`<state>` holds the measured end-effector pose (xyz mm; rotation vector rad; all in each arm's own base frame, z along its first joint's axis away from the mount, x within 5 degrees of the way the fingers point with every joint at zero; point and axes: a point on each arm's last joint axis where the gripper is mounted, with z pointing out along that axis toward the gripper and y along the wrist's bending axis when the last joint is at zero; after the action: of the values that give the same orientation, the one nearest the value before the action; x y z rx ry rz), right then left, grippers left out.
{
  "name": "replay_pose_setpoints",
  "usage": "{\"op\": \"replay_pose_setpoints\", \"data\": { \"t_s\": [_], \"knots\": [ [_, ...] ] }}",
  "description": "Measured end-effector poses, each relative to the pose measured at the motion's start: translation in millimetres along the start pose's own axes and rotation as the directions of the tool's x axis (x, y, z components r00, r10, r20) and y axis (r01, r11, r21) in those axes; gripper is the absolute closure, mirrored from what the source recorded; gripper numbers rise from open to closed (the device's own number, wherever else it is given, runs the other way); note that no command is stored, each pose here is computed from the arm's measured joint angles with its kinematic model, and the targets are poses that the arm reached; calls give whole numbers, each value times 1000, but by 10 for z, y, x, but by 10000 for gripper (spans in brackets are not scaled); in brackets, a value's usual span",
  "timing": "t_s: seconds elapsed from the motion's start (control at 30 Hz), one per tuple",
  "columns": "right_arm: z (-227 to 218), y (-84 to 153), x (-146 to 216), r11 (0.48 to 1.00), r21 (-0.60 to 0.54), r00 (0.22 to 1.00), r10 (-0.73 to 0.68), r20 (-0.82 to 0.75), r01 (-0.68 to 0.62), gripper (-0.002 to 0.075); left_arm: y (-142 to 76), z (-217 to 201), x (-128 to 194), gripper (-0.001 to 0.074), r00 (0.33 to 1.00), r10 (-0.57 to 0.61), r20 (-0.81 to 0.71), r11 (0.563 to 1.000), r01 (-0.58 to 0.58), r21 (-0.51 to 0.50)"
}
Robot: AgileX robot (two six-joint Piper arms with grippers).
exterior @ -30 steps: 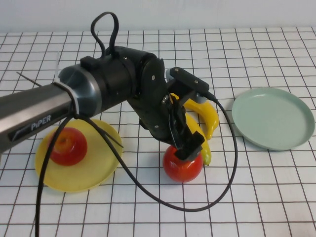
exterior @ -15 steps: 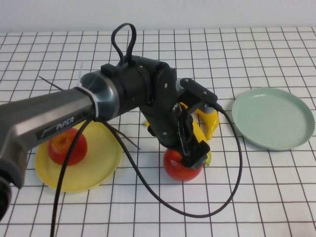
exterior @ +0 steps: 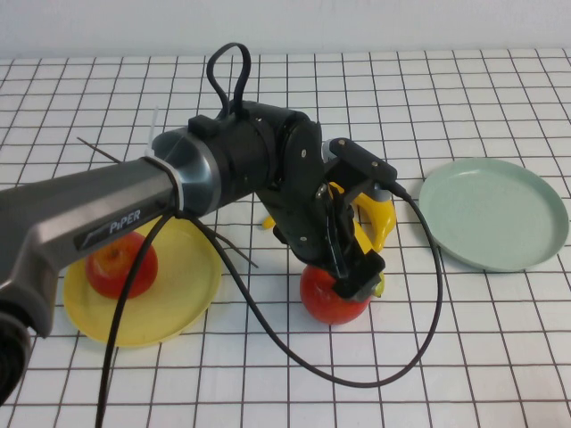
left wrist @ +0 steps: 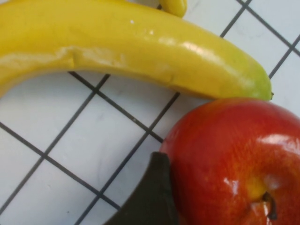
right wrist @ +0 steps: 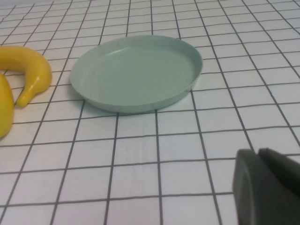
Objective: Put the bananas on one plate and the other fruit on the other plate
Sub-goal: Put one type of fruit in the left plate
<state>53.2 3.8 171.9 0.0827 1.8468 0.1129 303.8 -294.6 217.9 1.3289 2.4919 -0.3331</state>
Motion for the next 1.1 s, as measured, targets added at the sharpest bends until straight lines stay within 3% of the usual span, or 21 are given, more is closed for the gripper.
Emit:
{"op": "replay_pose_setpoints", "data": {
  "t_s": [0.1,0.37,0.47,0.57,0.63,0.77,0.93,1.1],
  "knots": [
    [0,0,0,1000,0,1000,0,0,0,741,-5,8,-1,144,1000,-6,1,1000,6,7],
    [0,0,0,1000,0,1000,0,0,0,741,1,-76,-37,145,1000,-6,-29,1000,6,1],
    [0,0,0,1000,0,1000,0,0,0,741,42,-228,-56,145,998,-3,-60,998,-1,-58],
    [0,0,0,1000,0,1000,0,0,0,741,114,-509,-67,145,999,-27,-28,982,22,-186],
    [0,0,0,1000,0,1000,0,0,0,741,218,-714,-36,145,998,-69,1,959,66,-274],
    [0,0,0,1000,0,1000,0,0,0,741,497,-876,112,145,984,-177,-4,924,165,-346],
    [0,0,0,1000,0,1000,0,0,0,741,845,-722,444,145,947,-316,-54,900,281,-333],
    [0,0,0,1000,0,1000,0,0,0,741,1021,-499,740,145,920,-387,-66,895,357,-268]
  ]
}}
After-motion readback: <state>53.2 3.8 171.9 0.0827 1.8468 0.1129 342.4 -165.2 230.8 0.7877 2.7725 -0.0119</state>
